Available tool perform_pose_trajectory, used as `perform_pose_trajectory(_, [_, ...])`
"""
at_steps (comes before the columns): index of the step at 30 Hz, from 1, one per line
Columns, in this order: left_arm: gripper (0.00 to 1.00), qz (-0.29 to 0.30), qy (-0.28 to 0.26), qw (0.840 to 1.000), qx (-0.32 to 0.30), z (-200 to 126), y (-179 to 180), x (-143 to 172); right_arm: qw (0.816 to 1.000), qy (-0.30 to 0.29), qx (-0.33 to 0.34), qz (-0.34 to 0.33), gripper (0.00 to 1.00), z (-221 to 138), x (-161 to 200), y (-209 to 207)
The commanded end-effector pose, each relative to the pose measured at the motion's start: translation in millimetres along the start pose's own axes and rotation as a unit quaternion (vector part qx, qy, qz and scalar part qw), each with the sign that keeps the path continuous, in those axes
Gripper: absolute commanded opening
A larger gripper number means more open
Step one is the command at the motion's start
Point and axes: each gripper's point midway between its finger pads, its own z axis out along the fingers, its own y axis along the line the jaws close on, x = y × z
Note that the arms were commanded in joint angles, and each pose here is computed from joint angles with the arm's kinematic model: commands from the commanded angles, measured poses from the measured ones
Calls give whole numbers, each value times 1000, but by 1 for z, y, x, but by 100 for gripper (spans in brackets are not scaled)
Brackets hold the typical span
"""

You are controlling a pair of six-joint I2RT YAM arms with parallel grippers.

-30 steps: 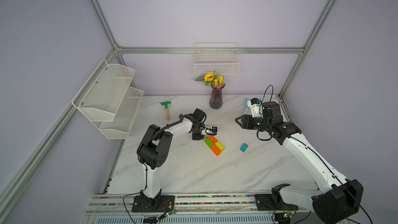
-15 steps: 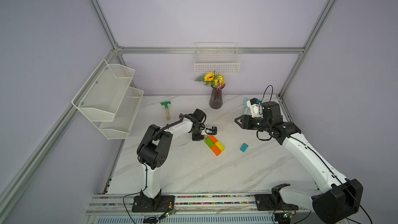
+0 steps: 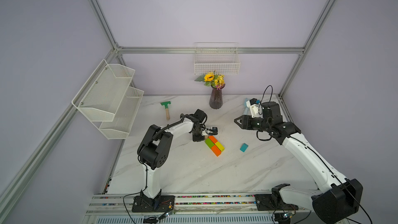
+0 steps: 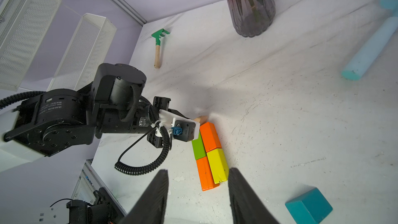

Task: Assemble a piece of candy with building blocks
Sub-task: Assemble the building block at the center of the board.

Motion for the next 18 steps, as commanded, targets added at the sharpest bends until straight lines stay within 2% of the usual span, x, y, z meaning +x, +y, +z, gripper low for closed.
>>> perform_pose_trajectory(1, [15, -3, -7, 1000, -3, -11, 3, -8, 1000, 7, -3, 7, 49, 4, 4, -3])
perform_pose_trajectory(7, [14, -25, 11, 1000, -16, -4, 13, -5, 1000, 8, -5, 8, 49, 4, 4, -2])
perform_pose_trajectory(18, [14, -47, 1, 999, -9, 0, 13, -9, 1000, 12, -7, 8, 49, 3, 5, -1])
